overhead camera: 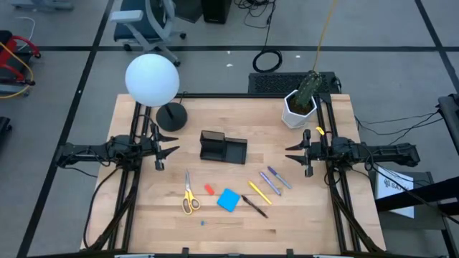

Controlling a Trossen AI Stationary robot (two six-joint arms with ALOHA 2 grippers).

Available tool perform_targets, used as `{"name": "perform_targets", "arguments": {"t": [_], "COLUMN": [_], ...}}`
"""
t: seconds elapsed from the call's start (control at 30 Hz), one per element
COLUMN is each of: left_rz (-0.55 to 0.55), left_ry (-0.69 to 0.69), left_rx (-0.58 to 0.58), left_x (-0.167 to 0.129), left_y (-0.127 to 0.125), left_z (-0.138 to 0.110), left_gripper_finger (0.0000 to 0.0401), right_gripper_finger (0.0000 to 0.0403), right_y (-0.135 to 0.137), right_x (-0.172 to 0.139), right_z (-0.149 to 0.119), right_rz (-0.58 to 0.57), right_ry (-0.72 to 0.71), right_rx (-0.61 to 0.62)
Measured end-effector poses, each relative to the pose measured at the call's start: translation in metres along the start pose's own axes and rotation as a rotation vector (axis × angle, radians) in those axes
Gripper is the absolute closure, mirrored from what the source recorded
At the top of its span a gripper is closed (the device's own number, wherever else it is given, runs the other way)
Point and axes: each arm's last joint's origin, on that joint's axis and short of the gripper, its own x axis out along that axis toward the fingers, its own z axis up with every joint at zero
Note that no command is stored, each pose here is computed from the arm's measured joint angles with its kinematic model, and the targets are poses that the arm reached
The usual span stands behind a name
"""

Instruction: Pick and place office supplies into organizer

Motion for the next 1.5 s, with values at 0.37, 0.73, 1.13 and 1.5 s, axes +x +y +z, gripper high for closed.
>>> {"name": "perform_targets", "arguments": {"t": [0.37, 0.73, 1.13, 1.5], "left_rz": [0.000, 0.000, 0.000, 0.005], "left_ry": [0.000, 0.000, 0.000, -0.018], "left_rx": [0.000, 0.000, 0.000, 0.109], "left_x": [0.0000, 0.0000, 0.0000, 0.0000], "left_y": [0.0000, 0.0000, 0.0000, 0.0004], "left_z": [0.0000, 0.0000, 0.0000, 0.0017], "left_gripper_finger": [0.0247, 0.0247, 0.0247, 0.0247], "right_gripper_finger": [0.0298, 0.0298, 0.0298, 0.0298], "right_y": [0.0000, 0.0000, 0.0000, 0.0000], "right_x": [0.0000, 0.0000, 0.0000, 0.0000], "right_z": [0.0000, 0.0000, 0.0000, 0.0000], "right_rz": [0.000, 0.001, 0.000, 0.000], "right_ry": [0.000, 0.000, 0.000, 0.000], "right_rx": [0.000, 0.000, 0.000, 0.000]}}
